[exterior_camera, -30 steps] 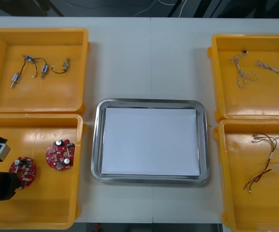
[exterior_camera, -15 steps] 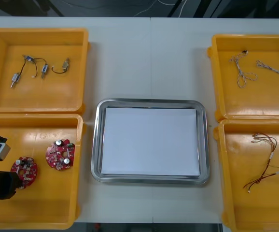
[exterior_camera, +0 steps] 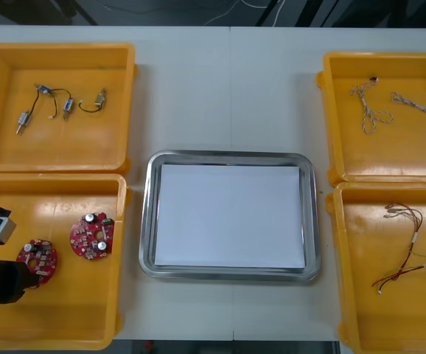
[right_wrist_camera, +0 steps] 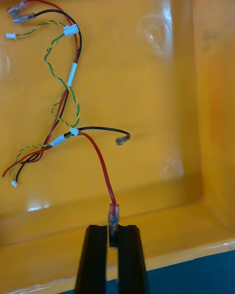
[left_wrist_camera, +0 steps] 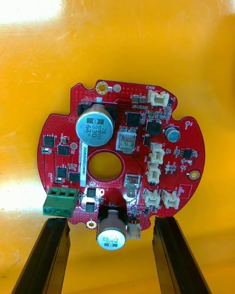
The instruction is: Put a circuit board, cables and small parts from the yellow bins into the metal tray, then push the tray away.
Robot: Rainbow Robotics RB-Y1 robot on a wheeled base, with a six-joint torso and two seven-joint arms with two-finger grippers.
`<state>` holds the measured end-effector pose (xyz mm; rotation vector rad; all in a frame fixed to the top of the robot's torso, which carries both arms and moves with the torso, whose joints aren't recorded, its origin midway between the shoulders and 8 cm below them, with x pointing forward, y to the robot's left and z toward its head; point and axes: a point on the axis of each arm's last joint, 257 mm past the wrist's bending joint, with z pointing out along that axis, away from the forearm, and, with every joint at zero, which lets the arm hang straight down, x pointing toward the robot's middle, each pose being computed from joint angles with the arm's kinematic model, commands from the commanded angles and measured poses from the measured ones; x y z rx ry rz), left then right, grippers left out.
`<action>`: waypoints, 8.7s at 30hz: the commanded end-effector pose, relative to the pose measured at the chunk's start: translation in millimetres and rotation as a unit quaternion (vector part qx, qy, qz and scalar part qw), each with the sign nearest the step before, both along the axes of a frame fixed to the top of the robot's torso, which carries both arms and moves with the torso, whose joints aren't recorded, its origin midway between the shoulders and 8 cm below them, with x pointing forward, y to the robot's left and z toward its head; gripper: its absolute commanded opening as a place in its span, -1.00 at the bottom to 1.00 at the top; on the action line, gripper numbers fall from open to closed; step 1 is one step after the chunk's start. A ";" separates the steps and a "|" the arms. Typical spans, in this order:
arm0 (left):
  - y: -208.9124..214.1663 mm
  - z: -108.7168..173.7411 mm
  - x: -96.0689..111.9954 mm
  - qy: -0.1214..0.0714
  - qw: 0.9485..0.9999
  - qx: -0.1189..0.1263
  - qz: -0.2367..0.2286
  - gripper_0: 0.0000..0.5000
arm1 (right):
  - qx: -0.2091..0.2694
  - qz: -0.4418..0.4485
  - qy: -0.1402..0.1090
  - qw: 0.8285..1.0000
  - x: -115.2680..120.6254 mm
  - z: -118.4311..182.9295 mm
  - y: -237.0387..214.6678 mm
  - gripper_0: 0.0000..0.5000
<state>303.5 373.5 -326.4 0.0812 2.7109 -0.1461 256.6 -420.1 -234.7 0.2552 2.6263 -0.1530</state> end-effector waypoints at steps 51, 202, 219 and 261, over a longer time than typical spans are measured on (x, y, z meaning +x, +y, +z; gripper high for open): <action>45.4 164.7 46.4 -0.025 0.967 -0.045 0.251 1.00 | 0.100 -0.161 -0.017 0.982 67.6 -6.8 -18.8 1.00; 31.4 -17.6 -2.5 0.059 0.855 -0.172 0.486 -1.00 | 0.122 -0.030 -0.022 0.992 52.9 115.3 56.3 -1.00; 32.3 -8.4 1.3 0.058 0.851 -0.188 0.488 -1.00 | 0.095 0.019 -0.033 0.995 55.9 122.9 71.7 -1.00; 44.2 63.8 4.4 0.060 0.856 -0.192 0.476 -1.00 | 0.062 0.042 -0.037 0.996 59.5 123.2 67.8 -0.99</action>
